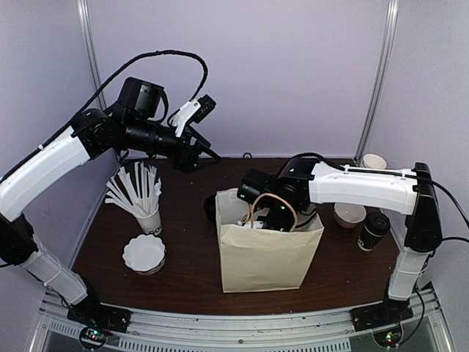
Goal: Pack the takeout coffee
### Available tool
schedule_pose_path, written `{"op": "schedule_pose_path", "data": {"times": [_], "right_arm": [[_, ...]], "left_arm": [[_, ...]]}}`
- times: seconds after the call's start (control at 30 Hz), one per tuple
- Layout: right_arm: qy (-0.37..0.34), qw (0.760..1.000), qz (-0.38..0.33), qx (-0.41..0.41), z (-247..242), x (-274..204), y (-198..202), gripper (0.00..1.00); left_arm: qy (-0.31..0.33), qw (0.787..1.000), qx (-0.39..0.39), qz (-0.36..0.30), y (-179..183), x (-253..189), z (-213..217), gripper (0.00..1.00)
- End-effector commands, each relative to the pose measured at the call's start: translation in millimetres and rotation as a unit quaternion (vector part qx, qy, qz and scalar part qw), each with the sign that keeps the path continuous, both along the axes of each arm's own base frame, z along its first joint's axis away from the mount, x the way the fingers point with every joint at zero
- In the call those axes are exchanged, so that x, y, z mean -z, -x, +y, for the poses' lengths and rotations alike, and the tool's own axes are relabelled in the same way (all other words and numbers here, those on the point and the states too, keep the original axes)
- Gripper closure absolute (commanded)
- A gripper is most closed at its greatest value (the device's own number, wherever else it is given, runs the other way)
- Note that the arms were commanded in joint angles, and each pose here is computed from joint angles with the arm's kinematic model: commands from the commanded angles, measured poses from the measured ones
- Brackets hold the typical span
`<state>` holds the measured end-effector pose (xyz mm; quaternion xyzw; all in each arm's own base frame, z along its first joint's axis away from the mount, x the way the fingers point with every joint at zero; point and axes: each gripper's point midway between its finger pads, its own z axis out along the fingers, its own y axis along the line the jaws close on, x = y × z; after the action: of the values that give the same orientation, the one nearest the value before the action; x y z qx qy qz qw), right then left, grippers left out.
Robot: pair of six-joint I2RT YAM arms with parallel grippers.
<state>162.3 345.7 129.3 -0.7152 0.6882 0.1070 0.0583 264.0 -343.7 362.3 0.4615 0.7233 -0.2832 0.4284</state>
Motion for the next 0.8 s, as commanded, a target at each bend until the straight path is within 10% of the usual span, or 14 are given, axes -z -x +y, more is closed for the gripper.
{"op": "schedule_pose_path", "data": {"times": [0.0,0.77], "right_arm": [[-0.009,1.000,-0.008,-0.002,1.7,-10.5,3.3,0.50],[-0.060,0.998,-0.022,-0.024,-3.8,-79.5,13.7,0.45]], "left_arm": [[0.020,1.000,-0.005,-0.022,-1.8,-15.9,3.5,0.34],[0.021,0.992,0.107,0.070,33.5,9.4,-19.0,0.35]]}}
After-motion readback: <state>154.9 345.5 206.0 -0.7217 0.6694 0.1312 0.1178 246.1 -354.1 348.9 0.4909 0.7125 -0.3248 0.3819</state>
